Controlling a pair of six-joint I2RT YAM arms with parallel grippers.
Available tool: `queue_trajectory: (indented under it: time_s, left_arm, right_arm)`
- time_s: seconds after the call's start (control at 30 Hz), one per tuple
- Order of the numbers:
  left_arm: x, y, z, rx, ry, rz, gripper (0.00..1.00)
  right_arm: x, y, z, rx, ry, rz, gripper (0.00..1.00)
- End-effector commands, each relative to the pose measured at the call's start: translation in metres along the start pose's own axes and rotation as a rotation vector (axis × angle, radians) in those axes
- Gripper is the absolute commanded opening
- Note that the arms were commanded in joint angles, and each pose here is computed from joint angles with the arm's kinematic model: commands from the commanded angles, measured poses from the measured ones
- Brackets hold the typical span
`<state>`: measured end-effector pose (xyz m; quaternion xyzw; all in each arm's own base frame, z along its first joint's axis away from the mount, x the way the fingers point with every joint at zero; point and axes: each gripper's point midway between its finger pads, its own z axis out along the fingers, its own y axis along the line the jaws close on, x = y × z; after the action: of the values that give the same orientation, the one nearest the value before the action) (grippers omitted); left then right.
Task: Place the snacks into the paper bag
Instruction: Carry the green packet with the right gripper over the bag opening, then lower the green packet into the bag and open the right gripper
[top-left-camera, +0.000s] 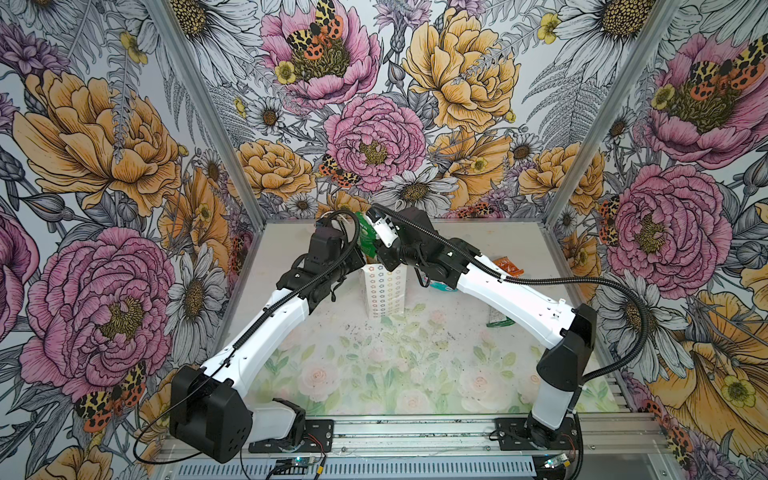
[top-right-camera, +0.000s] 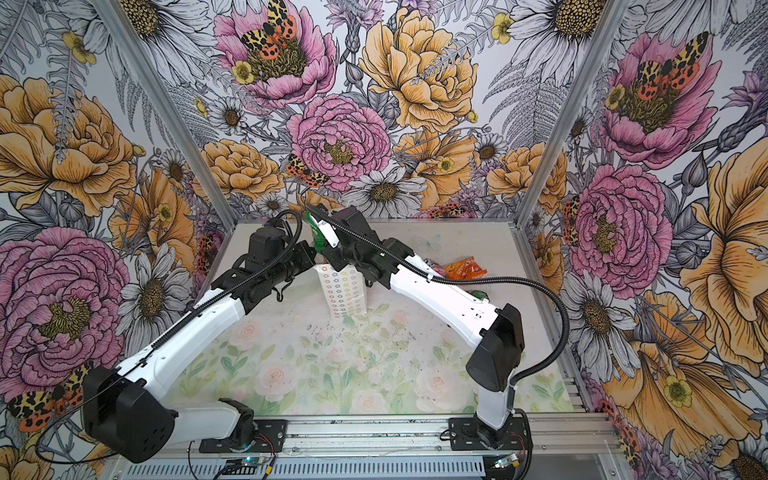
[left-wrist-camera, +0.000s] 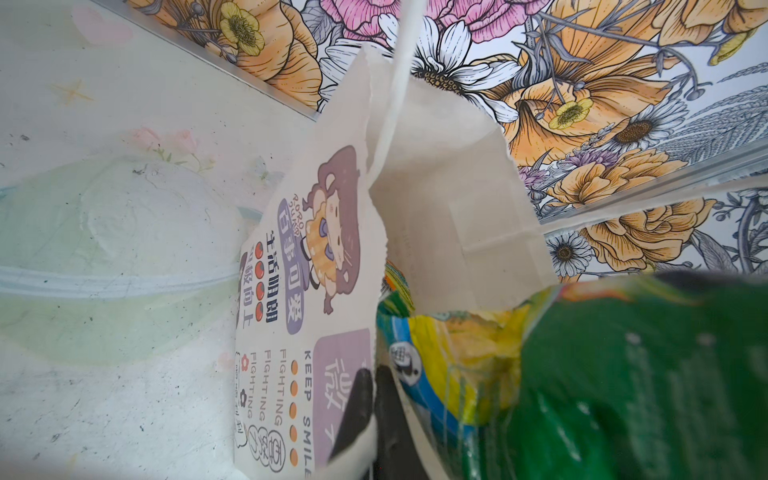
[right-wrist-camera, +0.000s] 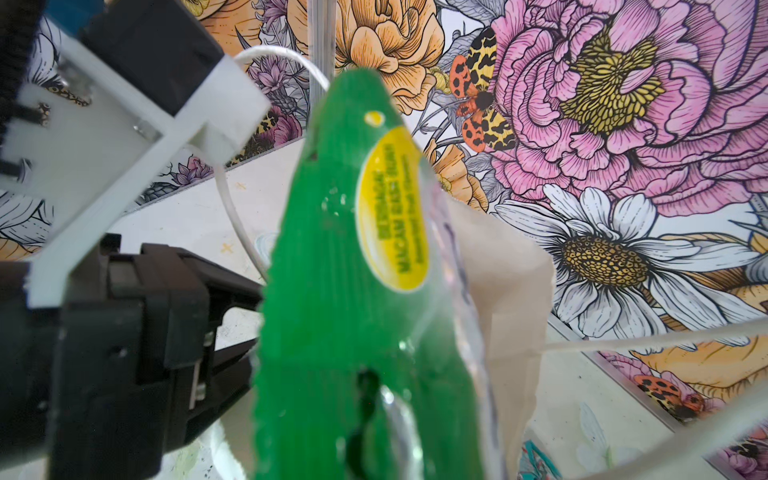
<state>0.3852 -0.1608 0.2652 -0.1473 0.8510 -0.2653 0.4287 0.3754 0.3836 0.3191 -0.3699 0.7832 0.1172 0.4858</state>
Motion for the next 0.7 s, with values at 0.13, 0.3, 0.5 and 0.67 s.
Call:
queue_trajectory:
  time_s: [0.13,0.3,0.5,0.67]
  left_arm:
    - [0.008,0.004,-0.001,0.005,0.029,-0.007,0.00]
    - [0.008,0.004,-0.001,0.004,0.028,-0.008,0.00]
    - [0.008,0.004,-0.001,0.006,0.028,-0.008,0.00]
    - [0.008,0.004,-0.002,0.007,0.028,-0.009,0.00]
  right_arm:
    - [-0.016,-0.003,-0.007,0.022,-0.037,-0.019,0.00]
    - [-0.012,-0.005,-0.009,0.037,-0.017,-0.039,0.00]
    - [-0.004,-0.007,-0.011,0.044,0.017,-0.073,0.00]
    - [0.003,0.001,-0.010,0.001,0.048,-0.086,0.00]
